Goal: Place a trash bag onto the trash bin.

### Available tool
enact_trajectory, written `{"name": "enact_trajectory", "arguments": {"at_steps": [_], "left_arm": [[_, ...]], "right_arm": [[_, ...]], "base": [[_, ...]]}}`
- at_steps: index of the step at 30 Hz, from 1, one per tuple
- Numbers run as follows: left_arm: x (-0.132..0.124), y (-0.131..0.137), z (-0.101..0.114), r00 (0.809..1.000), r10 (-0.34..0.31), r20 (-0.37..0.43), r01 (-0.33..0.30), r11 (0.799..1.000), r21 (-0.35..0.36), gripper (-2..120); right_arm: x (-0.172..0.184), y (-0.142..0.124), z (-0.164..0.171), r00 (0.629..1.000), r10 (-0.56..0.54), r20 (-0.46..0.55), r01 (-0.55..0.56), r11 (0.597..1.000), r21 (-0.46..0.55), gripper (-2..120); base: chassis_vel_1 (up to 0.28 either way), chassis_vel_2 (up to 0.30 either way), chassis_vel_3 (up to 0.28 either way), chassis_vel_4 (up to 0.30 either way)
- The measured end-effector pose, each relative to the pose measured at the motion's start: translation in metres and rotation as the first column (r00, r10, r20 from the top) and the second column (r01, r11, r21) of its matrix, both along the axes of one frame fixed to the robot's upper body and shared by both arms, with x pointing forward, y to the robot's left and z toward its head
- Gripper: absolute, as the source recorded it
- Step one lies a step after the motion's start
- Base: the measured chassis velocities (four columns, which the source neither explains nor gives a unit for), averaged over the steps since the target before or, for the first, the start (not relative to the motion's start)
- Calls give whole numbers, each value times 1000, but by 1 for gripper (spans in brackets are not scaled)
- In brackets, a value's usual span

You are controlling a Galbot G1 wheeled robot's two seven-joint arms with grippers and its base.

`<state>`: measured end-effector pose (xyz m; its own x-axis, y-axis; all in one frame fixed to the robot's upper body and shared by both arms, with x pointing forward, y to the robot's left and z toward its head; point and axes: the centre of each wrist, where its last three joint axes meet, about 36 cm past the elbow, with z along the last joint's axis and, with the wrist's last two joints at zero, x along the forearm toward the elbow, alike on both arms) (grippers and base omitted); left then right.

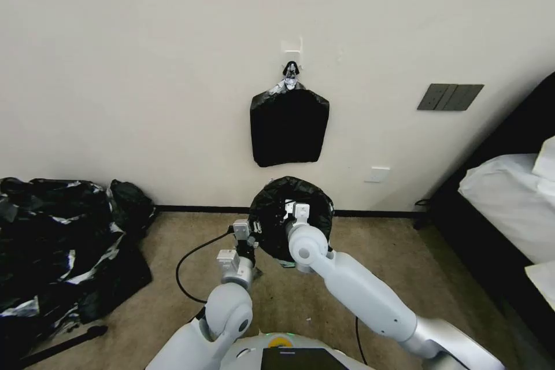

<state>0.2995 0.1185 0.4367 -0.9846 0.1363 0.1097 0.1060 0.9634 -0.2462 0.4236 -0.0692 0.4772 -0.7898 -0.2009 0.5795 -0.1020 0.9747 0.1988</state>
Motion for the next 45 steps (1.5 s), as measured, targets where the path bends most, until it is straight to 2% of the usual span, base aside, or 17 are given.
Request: {"name": "enact_trajectory", "arguments": {"at_steps": [45], "left_arm": [[-14, -2, 9, 999, -45, 6, 45, 998, -32, 1]], "right_arm": [[26, 6, -26, 997, -73, -10, 73, 997, -34, 0]], "base": [[0, 0, 0, 0]]}}
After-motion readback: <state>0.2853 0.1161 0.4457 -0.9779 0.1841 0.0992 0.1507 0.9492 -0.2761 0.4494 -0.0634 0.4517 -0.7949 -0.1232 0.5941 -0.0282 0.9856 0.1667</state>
